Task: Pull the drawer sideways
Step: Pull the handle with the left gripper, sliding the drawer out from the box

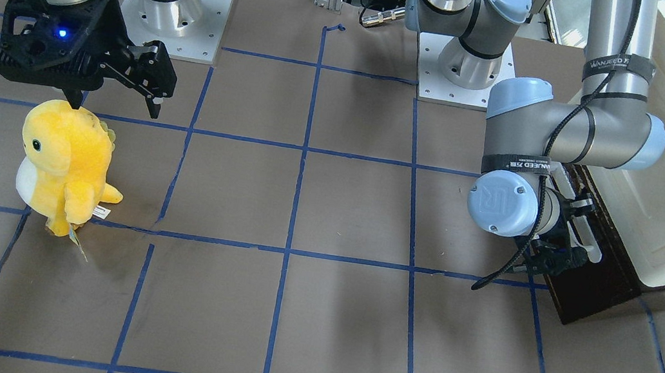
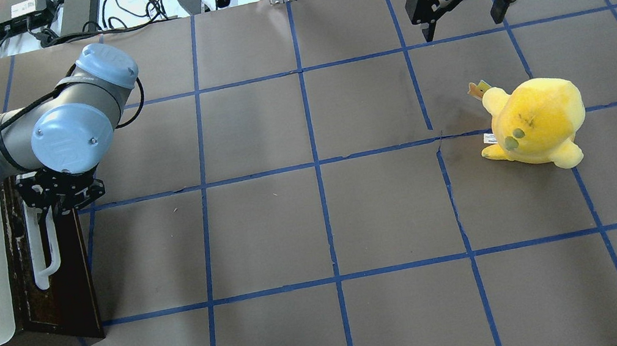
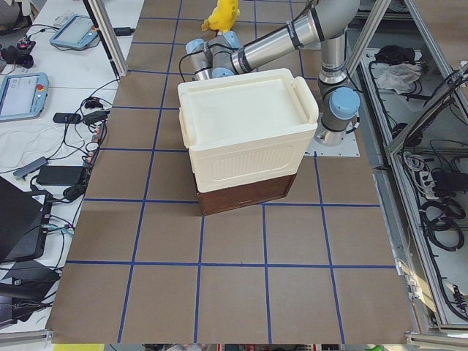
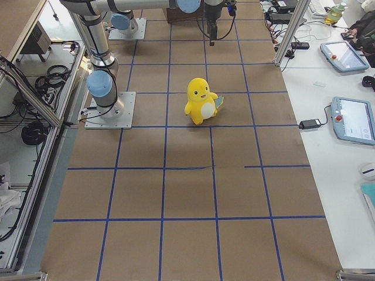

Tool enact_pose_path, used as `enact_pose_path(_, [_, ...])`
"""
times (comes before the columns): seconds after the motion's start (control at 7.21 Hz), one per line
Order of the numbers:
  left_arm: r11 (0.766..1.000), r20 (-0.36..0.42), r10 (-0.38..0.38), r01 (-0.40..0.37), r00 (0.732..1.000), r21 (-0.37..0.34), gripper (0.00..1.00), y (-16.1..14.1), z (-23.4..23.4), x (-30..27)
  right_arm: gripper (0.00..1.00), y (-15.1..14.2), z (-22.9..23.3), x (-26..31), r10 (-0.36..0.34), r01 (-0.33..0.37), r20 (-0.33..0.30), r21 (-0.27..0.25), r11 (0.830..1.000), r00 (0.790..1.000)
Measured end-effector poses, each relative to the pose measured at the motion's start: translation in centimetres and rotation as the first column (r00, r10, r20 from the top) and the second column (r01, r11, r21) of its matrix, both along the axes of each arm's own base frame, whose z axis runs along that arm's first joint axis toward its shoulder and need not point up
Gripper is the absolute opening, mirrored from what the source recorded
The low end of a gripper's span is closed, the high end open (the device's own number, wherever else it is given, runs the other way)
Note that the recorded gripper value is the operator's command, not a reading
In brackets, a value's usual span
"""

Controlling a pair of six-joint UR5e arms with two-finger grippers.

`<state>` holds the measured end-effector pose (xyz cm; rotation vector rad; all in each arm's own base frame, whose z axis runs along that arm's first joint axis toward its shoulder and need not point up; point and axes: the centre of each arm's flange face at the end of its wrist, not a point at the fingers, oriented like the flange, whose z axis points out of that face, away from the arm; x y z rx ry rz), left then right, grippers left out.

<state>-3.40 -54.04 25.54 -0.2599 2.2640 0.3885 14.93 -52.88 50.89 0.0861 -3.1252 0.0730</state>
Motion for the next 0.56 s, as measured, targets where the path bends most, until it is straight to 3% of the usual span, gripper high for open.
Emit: enact_pose_path(0.56, [1.000,-0.005,-0.004,0.004,1.000,-0.009,0.00,-0.3,0.5,-1.2,1.00,0.0,0.0,0.0,0.000,0.000,0.000,0.000,1.000,1.000])
